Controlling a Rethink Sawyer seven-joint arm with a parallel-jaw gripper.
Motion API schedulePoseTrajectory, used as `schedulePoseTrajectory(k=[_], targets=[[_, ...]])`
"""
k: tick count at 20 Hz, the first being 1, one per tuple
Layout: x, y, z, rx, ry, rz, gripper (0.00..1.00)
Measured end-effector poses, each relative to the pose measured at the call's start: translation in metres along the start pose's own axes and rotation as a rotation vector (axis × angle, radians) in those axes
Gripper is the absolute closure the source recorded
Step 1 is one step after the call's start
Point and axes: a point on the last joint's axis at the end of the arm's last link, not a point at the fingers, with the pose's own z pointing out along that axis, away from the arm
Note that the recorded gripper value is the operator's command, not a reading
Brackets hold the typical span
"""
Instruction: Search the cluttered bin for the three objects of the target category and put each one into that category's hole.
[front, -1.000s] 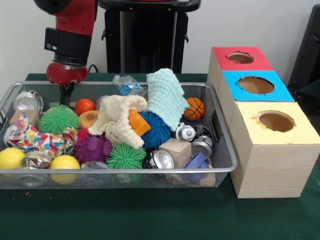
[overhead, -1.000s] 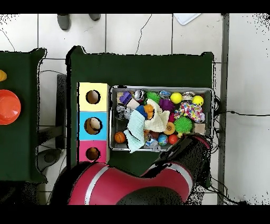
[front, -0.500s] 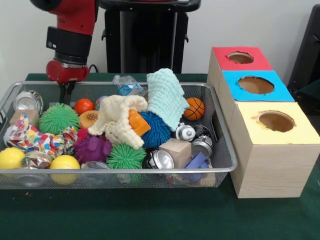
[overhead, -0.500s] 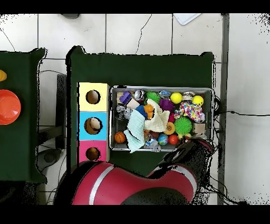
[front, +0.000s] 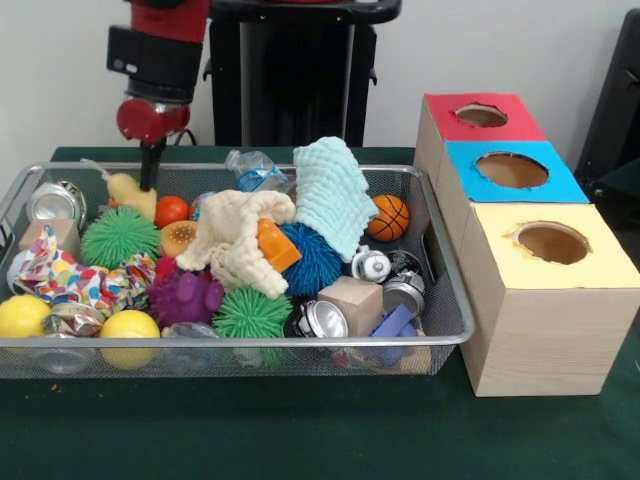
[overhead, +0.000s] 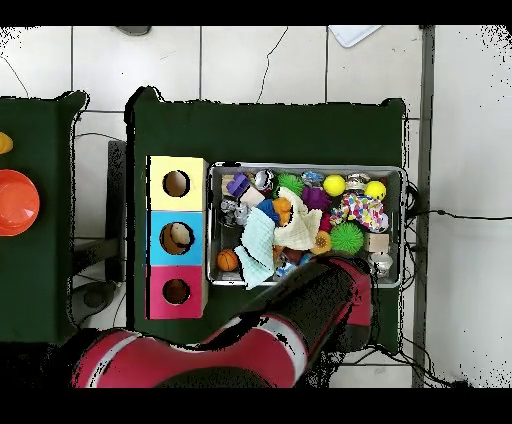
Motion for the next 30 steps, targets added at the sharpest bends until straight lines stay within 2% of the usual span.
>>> schedulePoseTrajectory(k=[1,4,5,8,11,16,20,22,26,30], targets=[[-0.004,-0.002,-0.005,-0.005,0.007,-0.006,1.00],[-0.014,-0.008,-0.019,-0.006,0.032,0.021,1.00],[-0.021,-0.013,-0.028,0.002,0.042,0.074,1.00],[-0.023,-0.017,-0.034,0.012,0.050,0.158,1.00],[-0.018,-0.018,-0.037,0.015,0.060,0.209,1.00],[-0.009,-0.019,-0.039,0.011,0.071,0.209,1.00],[-0.004,-0.020,-0.044,0.000,0.079,0.177,1.00],[-0.001,-0.024,-0.054,-0.010,0.081,0.145,1.00],[-0.007,-0.031,-0.072,-0.023,0.066,0.100,1.00],[-0.011,-0.033,-0.081,-0.031,0.048,0.090,1.00]])
